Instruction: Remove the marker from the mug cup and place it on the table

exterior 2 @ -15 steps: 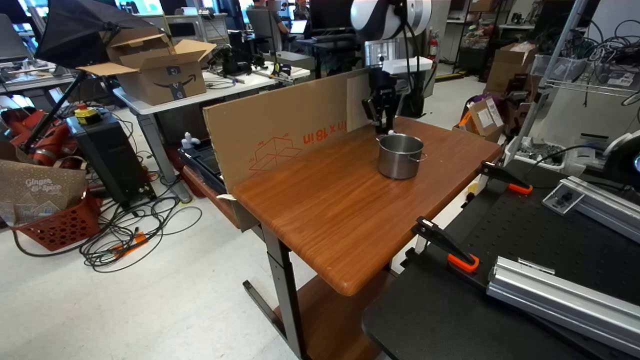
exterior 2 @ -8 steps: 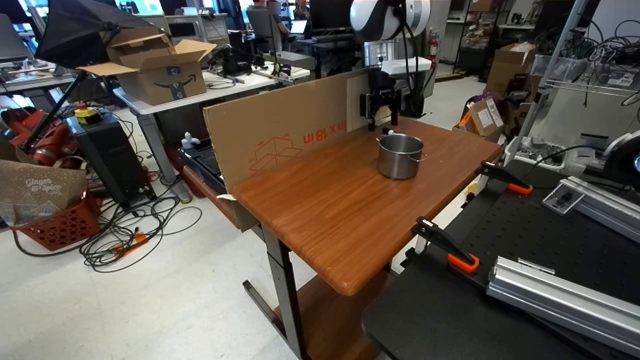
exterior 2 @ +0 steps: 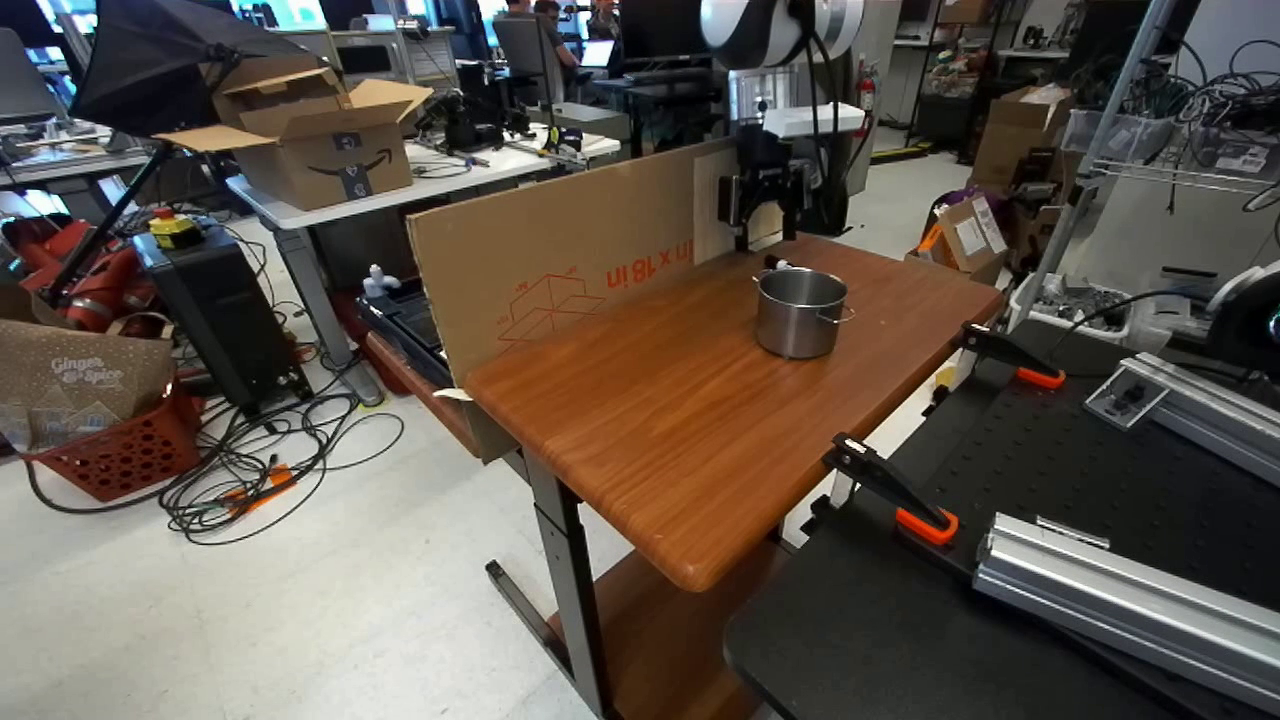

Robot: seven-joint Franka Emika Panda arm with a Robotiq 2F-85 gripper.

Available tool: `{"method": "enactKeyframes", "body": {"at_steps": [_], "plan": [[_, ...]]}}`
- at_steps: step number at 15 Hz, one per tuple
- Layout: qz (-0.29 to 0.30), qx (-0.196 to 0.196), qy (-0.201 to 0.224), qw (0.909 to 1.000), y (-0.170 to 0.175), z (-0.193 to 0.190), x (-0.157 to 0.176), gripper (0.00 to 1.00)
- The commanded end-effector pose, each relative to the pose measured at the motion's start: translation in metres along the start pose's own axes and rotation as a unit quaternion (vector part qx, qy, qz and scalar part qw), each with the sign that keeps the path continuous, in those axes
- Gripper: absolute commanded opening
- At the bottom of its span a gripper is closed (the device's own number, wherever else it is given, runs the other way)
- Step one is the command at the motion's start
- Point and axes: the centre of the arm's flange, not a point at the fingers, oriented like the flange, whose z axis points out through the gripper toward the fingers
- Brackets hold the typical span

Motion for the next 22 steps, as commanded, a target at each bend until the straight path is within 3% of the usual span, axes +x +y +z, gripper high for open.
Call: {"method": "enactKeyframes", "body": {"at_steps": [1, 5, 6, 22], "plan": [[-0.009, 0.002, 0.006, 0.9999, -0.002, -0.023, -0.028, 1.0], [-0.026, 0.022, 0.012, 0.9993, 0.0, -0.051, -0.049, 1.0], [-0.014, 0.006, 0.01, 0.9998, 0.0, -0.045, -0.027, 1.0], [-0.023, 0.008, 0.005, 0.9997, 0.0, -0.047, -0.039, 1.0]]}}
